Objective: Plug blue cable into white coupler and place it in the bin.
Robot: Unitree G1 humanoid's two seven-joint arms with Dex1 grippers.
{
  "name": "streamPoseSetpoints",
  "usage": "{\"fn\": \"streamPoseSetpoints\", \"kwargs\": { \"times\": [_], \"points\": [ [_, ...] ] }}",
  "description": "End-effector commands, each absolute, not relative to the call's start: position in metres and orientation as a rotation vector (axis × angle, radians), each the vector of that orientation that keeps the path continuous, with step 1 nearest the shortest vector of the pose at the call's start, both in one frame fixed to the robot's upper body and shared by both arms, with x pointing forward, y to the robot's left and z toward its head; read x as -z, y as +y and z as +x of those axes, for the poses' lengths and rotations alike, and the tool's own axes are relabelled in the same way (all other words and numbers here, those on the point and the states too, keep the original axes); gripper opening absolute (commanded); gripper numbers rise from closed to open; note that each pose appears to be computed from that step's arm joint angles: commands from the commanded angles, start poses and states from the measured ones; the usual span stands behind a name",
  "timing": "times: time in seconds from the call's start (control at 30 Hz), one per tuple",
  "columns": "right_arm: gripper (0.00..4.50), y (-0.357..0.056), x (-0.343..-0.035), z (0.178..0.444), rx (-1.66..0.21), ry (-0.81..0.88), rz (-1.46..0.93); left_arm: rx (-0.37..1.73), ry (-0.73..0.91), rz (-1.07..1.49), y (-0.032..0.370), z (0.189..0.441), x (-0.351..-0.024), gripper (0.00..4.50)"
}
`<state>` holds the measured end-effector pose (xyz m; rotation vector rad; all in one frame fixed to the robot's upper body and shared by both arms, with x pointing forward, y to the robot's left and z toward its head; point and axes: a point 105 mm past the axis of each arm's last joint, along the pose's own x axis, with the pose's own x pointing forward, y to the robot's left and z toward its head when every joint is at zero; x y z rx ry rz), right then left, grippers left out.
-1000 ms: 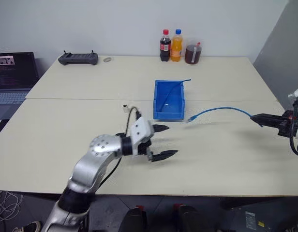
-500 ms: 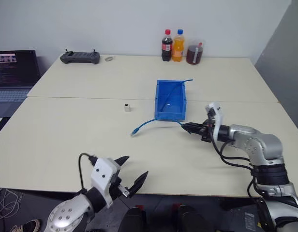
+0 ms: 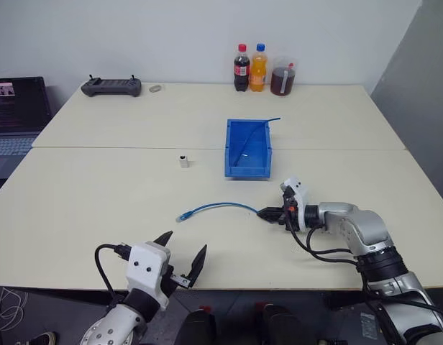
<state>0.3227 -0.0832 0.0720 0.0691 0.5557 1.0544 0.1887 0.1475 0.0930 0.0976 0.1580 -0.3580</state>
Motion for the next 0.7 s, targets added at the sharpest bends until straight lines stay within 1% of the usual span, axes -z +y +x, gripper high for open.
{"fn": "streamPoseSetpoints", "kwargs": {
  "times": [0.03, 0.13, 0.3, 0.37, 0.4, 0.43, 0.47, 0.53, 0.57, 0.7],
  "points": [
    [1.18, -0.081, -0.074, 0.321, -1.066, 0.537, 0.068, 0.359, 0.132, 0.094, 0.143, 0.185, -0.100, 4.50],
    [1.93, -0.083, -0.075, 0.322, -1.055, 0.531, 0.081, 0.365, 0.129, 0.090, 0.141, 0.187, -0.101, 4.50],
    [3.01, -0.087, -0.081, 0.323, -1.057, 0.516, 0.094, 0.374, 0.126, 0.089, 0.140, 0.191, -0.103, 4.50],
    [3.34, -0.088, -0.084, 0.321, -1.068, 0.509, 0.097, 0.382, 0.136, 0.083, 0.140, 0.191, -0.102, 4.50],
    [3.68, -0.089, -0.086, 0.320, -1.072, 0.506, 0.098, 0.384, 0.140, 0.082, 0.140, 0.190, -0.101, 4.50],
    [3.83, -0.089, -0.088, 0.319, -1.078, 0.502, 0.099, 0.387, 0.145, 0.079, 0.140, 0.190, -0.101, 4.50],
    [4.17, -0.091, -0.090, 0.318, -1.079, 0.499, 0.095, 0.395, 0.151, 0.071, 0.140, 0.189, -0.100, 4.50],
    [4.43, -0.095, -0.096, 0.314, -1.089, 0.495, 0.091, 0.396, 0.156, 0.063, 0.145, 0.190, -0.102, 4.50],
    [4.43, -0.098, -0.099, 0.313, -1.096, 0.493, 0.091, 0.392, 0.155, 0.063, 0.149, 0.191, -0.104, 4.50],
    [4.43, -0.109, -0.123, 0.302, -1.155, 0.458, 0.064, 0.364, 0.167, 0.165, 0.191, 0.203, -0.107, 4.50]
  ]
}}
